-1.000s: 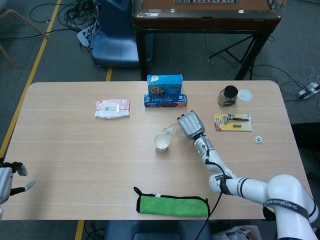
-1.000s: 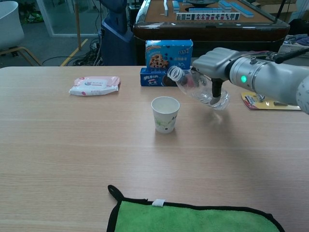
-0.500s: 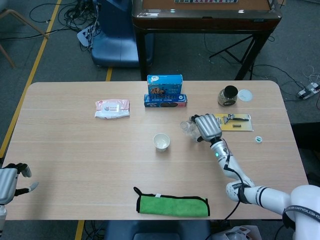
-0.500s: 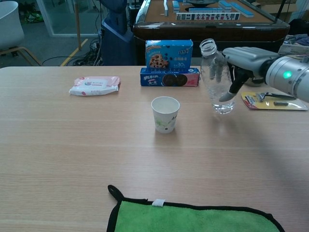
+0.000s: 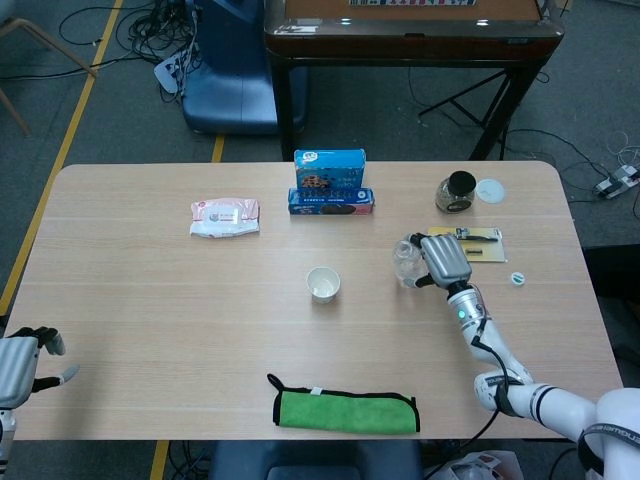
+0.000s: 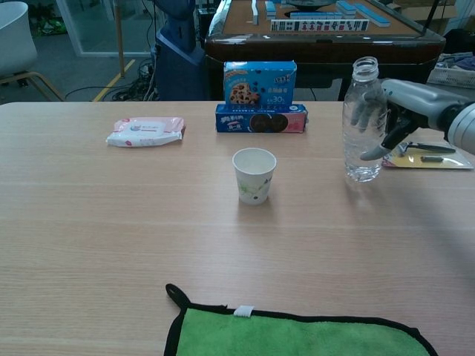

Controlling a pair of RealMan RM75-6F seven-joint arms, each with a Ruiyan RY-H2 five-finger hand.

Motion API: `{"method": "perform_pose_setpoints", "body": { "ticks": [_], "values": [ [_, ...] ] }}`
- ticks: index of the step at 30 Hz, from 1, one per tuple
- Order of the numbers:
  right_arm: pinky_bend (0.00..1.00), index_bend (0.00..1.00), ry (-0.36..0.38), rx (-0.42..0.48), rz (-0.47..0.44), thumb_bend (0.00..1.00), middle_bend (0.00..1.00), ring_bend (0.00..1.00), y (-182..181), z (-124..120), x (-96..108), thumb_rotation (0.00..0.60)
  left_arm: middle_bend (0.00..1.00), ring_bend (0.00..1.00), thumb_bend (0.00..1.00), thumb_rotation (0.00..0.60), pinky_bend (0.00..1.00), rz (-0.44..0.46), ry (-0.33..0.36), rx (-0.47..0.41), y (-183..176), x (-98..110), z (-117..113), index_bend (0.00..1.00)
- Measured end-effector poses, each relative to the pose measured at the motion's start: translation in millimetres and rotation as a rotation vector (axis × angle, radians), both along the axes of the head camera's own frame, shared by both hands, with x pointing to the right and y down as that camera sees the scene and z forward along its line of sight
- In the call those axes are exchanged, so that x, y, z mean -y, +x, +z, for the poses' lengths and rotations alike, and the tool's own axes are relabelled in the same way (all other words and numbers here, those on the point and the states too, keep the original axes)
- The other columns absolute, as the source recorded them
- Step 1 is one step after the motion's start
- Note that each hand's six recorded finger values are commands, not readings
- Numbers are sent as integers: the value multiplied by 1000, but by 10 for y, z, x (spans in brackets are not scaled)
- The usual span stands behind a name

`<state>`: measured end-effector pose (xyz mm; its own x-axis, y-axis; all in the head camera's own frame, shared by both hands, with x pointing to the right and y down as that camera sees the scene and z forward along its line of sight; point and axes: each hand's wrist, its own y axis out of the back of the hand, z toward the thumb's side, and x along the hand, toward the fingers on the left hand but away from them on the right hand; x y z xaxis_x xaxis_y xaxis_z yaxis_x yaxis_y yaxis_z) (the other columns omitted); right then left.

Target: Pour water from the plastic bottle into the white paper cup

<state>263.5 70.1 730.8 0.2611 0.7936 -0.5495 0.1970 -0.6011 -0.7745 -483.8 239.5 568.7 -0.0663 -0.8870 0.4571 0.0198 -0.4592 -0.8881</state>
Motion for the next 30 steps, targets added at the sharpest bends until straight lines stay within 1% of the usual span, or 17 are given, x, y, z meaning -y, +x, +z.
{"method": "perform_pose_setpoints", "body": {
  "ticks": [5,8,13,16,18,22,26,30],
  "values": [
    [482,604,-23,57,65,131,546,487,65,100,-34,600,591,496,36,600,664,-3,2,-1,-6,2,-6,618],
    [482,604,-29,73,83,118,536,478,96,153,-49,600,591,496,35,600,664,-7,3,-2,-11,4,-12,617],
    [482,604,-47,98,102,19,513,451,108,203,-81,600,591,496,35,600,665,-4,5,1,-12,4,-18,617],
    [482,601,-57,105,99,0,477,412,115,218,-104,600,591,496,35,600,664,-3,6,3,-11,1,-18,617],
    [482,574,-68,110,100,0,441,378,124,224,-117,600,591,496,35,600,664,-3,5,4,-11,0,-17,617],
    [471,543,-78,114,94,0,402,341,152,208,-126,600,591,496,35,600,664,-1,2,8,-10,-4,-11,617],
    [439,460,-86,108,89,0,340,287,203,189,-143,600,591,495,35,600,664,-1,1,12,-14,-5,-5,618],
    [425,445,-98,109,88,0,318,262,232,168,-165,600,591,495,36,600,664,4,2,14,-6,-7,-4,618]
  ]
}}
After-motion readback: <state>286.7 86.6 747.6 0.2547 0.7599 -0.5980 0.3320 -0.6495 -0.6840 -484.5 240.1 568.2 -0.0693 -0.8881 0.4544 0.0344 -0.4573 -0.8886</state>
